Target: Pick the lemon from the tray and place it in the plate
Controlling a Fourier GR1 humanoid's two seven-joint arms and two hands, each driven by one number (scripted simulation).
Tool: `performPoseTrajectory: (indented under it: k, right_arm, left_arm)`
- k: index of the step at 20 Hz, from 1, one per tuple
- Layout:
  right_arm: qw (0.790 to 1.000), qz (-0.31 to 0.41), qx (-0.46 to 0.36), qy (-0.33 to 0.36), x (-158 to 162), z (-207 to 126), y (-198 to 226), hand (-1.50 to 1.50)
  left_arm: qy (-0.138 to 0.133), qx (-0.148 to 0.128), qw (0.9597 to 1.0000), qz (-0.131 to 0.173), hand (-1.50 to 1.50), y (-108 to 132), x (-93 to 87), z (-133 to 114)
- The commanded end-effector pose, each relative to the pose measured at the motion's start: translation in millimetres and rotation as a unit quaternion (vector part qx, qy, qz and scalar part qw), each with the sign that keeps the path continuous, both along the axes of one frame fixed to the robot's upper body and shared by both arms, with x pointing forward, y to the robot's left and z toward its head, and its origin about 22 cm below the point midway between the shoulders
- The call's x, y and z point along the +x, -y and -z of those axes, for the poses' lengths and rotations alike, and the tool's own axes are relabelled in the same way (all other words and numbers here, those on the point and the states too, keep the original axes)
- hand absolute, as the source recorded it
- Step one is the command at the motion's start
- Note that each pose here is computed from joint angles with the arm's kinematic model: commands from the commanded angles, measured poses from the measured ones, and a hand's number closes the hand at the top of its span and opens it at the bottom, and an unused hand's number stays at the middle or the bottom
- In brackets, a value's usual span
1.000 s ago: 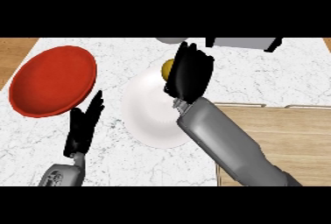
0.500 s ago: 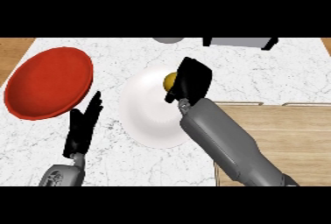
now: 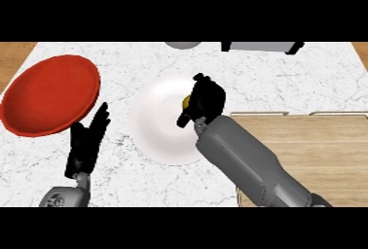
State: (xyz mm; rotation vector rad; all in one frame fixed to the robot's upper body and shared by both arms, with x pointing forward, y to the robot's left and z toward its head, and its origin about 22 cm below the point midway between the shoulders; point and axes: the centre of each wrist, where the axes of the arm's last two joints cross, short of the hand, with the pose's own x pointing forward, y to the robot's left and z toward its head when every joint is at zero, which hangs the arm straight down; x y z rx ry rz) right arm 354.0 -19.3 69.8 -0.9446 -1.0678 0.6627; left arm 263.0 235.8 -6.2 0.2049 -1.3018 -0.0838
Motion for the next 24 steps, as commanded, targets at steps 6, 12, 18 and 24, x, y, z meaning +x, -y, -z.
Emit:
performPoseTrajectory:
  k: [6, 12, 18, 24]
  right_arm:
    - [0.944, 0.03, 0.239, 0.224, -16.4, -36.4, -5.7, -1.5]
    - [0.916, 0.048, 0.308, 0.253, -43.8, -1.8, 0.3, -1.5]
    - [0.905, 0.013, 0.331, 0.265, -77.7, 22.7, 2.4, -1.5]
    - [0.907, 0.012, 0.325, 0.268, -52.0, 29.4, 1.5, -1.5]
  left_arm:
    - [-0.009, 0.001, 0.9997, -0.024, 0.0, -12.2, -7.4, 10.7]
    - [-0.004, -0.011, 0.9998, -0.017, 0.0, -19.7, -8.7, 5.9]
    - [-0.001, 0.0, 0.9997, -0.024, 0.0, -10.2, -12.9, -2.5]
    - [0.002, 0.007, 0.9998, -0.021, 0.0, -13.7, -16.1, 15.1]
